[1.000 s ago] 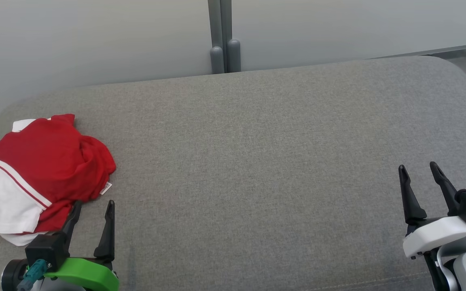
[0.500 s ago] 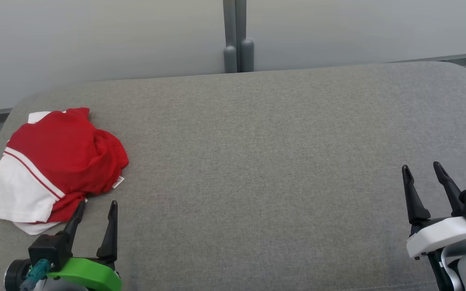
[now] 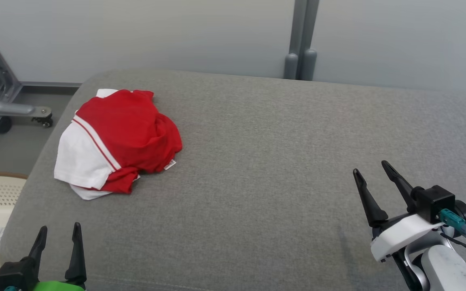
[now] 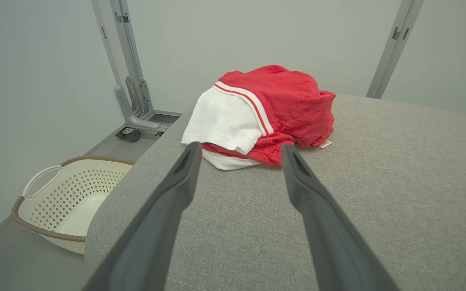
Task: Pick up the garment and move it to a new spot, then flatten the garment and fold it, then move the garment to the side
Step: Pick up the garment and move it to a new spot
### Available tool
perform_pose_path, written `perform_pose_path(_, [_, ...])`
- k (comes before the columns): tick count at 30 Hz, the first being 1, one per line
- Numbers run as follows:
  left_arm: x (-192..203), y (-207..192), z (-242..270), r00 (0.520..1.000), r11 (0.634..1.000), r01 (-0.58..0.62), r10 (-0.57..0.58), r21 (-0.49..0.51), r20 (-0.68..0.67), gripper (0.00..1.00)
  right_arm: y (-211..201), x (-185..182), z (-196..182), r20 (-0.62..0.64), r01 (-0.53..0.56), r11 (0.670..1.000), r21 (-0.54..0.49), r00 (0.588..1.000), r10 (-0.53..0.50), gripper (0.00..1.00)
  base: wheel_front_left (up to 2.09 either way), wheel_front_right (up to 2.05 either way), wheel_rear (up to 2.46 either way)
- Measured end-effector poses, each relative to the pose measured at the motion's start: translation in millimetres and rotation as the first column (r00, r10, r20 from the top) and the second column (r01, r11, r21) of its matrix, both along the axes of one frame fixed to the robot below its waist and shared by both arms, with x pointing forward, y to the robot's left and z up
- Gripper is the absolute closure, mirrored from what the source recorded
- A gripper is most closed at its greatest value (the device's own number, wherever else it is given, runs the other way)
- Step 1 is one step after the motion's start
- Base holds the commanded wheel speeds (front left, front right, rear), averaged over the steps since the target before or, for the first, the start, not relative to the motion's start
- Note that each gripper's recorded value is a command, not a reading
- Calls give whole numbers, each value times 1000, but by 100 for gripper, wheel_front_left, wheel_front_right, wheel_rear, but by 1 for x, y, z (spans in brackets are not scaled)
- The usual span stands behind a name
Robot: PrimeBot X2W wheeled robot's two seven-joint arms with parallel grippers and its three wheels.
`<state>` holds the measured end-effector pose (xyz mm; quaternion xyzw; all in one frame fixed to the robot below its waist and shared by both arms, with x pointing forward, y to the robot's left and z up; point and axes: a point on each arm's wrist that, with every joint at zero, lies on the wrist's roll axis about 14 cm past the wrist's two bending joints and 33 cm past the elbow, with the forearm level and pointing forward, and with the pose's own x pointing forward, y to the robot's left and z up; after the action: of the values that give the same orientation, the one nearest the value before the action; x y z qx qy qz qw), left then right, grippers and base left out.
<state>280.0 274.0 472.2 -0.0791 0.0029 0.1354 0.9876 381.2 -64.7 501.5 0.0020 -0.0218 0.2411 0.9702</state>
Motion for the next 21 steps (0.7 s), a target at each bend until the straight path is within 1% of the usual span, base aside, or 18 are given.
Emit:
perform_pose_path(4, [-15, 9, 1, 999, 999, -40, 40, -1, 7, 0, 11, 5, 1, 2, -29, 1000, -3, 1000, 29, 0, 0, 0, 0])
perform_pose_path(7, [-25, 9, 0, 999, 999, -44, 44, 6, 3, 0, 16, 8, 1, 1, -41, 999, -4, 999, 41, 0, 0, 0, 0])
perform_pose_path(13, [-49, 33, 2, 991, 991, -133, 133, 11, 12, 0, 41, 5, -1, -8, -107, 994, -3, 994, 107, 0, 0, 0, 0])
perform_pose_path(16, [-52, 36, 3, 989, 989, -145, 144, 12, 18, 0, 44, 5, 1, -2, -115, 993, -4, 993, 115, 0, 0, 0, 0])
perform_pose_path(21, [-48, 33, 2, 992, 992, -127, 127, 10, 13, 0, 38, 7, 0, -5, -96, 995, 1, 995, 96, 0, 0, 0, 0])
